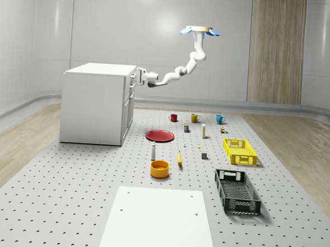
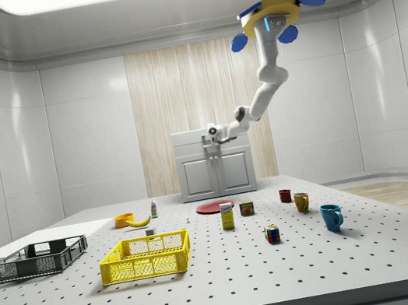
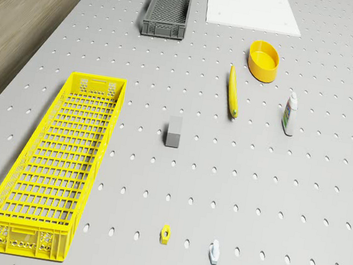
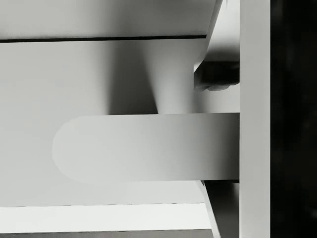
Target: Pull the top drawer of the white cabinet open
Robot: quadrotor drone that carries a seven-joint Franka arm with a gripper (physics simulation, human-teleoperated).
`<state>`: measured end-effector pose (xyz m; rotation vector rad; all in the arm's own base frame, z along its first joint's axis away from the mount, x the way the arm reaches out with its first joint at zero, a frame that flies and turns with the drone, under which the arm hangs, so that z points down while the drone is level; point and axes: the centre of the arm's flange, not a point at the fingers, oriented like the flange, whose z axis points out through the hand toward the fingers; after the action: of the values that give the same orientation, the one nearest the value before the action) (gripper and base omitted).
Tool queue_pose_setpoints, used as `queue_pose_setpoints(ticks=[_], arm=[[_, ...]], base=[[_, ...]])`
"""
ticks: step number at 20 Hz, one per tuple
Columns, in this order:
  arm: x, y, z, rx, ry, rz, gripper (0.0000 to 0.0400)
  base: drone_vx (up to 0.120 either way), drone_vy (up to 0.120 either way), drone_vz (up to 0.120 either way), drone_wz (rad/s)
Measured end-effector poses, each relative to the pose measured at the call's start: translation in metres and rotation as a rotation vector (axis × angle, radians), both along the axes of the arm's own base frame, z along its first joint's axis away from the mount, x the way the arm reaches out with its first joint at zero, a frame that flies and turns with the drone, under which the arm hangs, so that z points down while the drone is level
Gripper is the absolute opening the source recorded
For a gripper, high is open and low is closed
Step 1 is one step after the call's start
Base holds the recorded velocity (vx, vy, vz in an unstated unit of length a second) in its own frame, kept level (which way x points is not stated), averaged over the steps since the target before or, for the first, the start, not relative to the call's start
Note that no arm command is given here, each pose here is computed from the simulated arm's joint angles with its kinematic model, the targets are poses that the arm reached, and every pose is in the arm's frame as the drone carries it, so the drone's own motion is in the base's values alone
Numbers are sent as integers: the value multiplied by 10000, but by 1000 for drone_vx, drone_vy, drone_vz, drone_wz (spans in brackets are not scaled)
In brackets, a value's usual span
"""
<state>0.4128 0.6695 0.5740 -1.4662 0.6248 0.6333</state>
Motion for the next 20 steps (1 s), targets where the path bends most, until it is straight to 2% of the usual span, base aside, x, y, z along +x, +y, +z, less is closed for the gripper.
queue_pose_setpoints(ticks=[1, 2, 3, 4, 5, 6, 7, 8, 11, 12, 13, 14, 15, 16, 17, 18, 20], arm=[[-1, -47, 52, -55, 364, 3, 223], [-5, -72, 20, -65, -198, -3, 201], [-11, -113, 13, -58, -237, 0, 180], [-13, -166, 39, -67, 71, 7, 208], [-14, -204, 16, -47, -213, -2, 202], [-21, -251, 7, -41, -258, 1, 181], [-25, -296, -19, -29, -438, -3, 168], [-37, -347, -45, -18, -500, -3, 154], [-42, -506, -32, -27, -412, 10, 139], [-39, -583, 67, -126, -423, -6, 228], [-40, -635, 59, -141, -423, -10, 219], [-40, -687, 48, -130, -334, -7, 207], [-39, -740, 37, -120, -287, -4, 198], [-35, -789, 20, -126, -438, 0, 194], [-43, -835, -32, -110, -540, -1, 175], [-45, -891, -32, -101, -551, 6, 160], [-49, -1003, -29, -87, -469, 21, 138]], base=[[0, 0, 0, 0], [0, 0, 0, 0], [0, 0, 0, 0], [0, 0, 0, 0], [0, 0, 0, 0], [0, 0, 0, 0], [0, 0, 0, 0], [0, 0, 0, 0], [0, 0, 0, 0], [0, 0, 0, 0], [0, 0, 0, 0], [0, 0, 0, 0], [0, 0, 0, 0], [0, 0, 0, 0], [0, 0, 0, 0], [0, 0, 0, 0], [0, 0, 0, 0]])
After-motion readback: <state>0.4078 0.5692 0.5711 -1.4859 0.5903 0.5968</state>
